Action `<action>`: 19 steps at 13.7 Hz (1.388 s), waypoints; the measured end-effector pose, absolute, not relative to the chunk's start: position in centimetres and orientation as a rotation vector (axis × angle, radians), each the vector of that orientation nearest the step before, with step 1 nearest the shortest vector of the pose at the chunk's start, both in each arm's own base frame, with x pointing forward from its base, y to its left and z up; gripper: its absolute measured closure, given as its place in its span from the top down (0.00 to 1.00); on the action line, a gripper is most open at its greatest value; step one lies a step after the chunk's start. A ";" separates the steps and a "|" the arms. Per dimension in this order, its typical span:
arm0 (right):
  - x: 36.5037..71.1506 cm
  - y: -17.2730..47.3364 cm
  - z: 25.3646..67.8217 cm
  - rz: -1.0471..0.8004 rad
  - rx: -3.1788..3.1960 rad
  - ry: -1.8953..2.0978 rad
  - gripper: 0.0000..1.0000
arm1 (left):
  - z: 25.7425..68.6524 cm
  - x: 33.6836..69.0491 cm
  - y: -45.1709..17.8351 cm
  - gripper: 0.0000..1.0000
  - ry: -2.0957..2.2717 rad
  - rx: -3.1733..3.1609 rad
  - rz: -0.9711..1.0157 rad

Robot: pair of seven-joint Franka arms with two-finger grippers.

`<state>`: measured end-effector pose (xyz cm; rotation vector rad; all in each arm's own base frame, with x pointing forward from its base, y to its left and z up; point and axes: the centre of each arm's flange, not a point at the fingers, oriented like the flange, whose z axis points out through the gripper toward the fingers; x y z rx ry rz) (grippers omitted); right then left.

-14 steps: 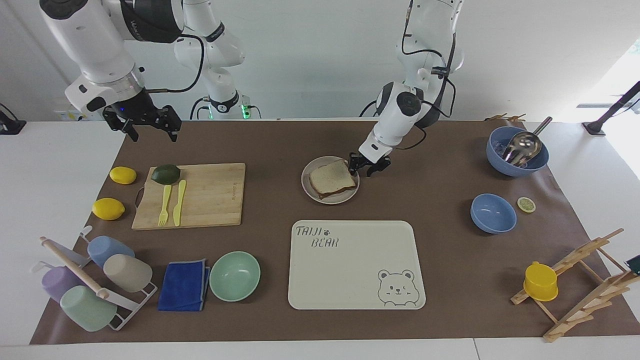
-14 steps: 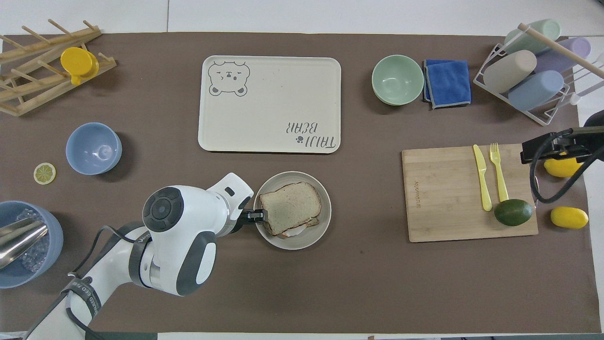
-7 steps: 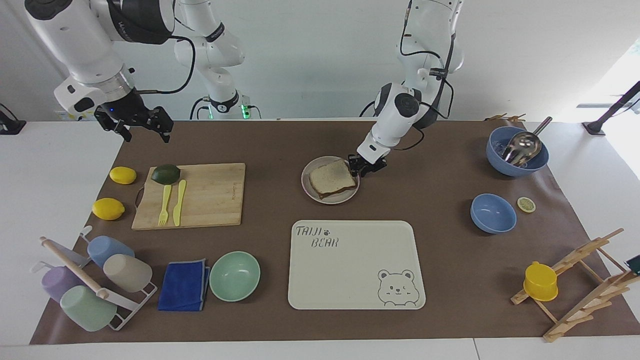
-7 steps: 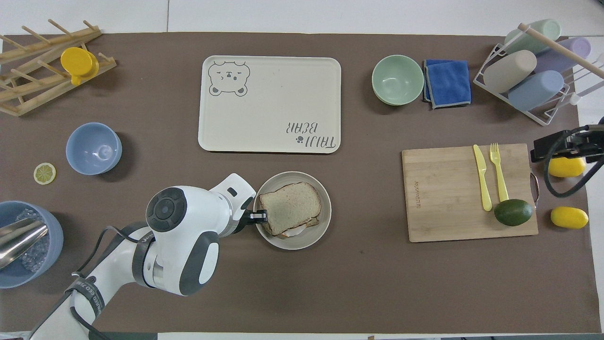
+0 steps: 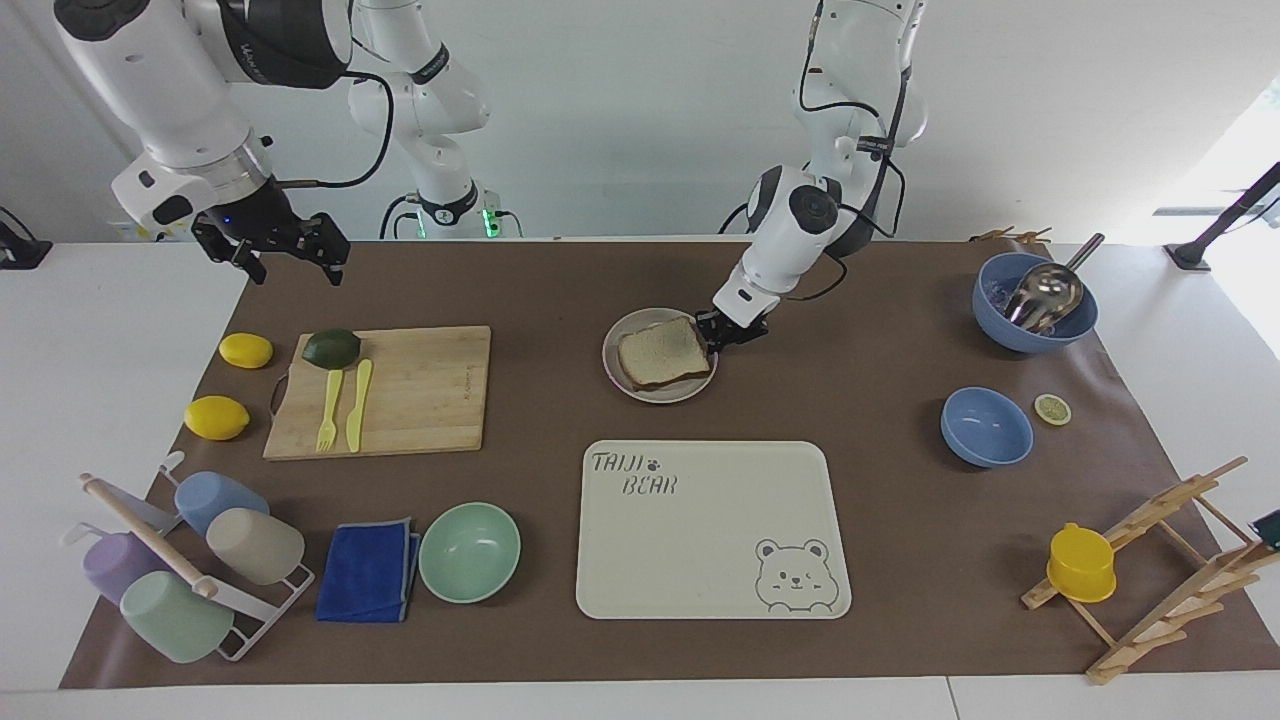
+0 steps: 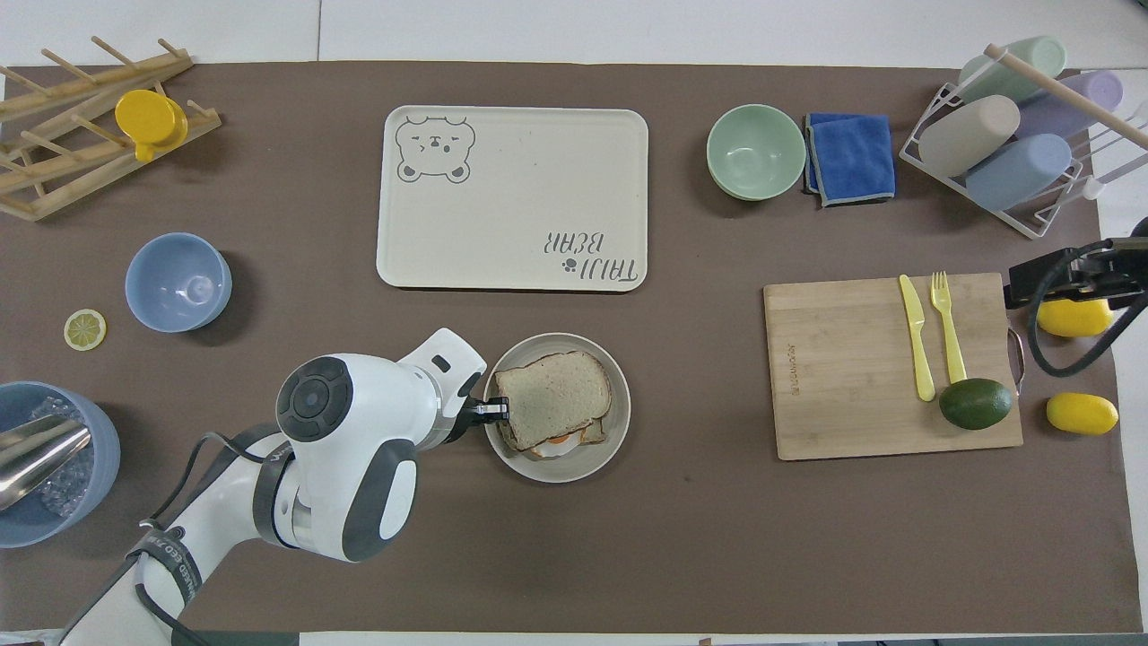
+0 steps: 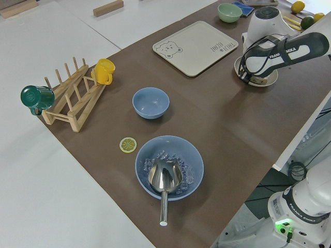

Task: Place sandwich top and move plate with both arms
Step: 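Move the white plate with the left gripper onto the bear tray, then open the left gripper and release the plate on the tray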

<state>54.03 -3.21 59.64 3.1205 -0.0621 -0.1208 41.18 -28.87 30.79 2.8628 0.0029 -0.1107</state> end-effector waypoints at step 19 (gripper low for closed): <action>54.0 -3.3 59.6 -0.121 3.121 -0.065 1.00 | 31.0 67.7 -22.0 0.04 0.182 2.770 -0.036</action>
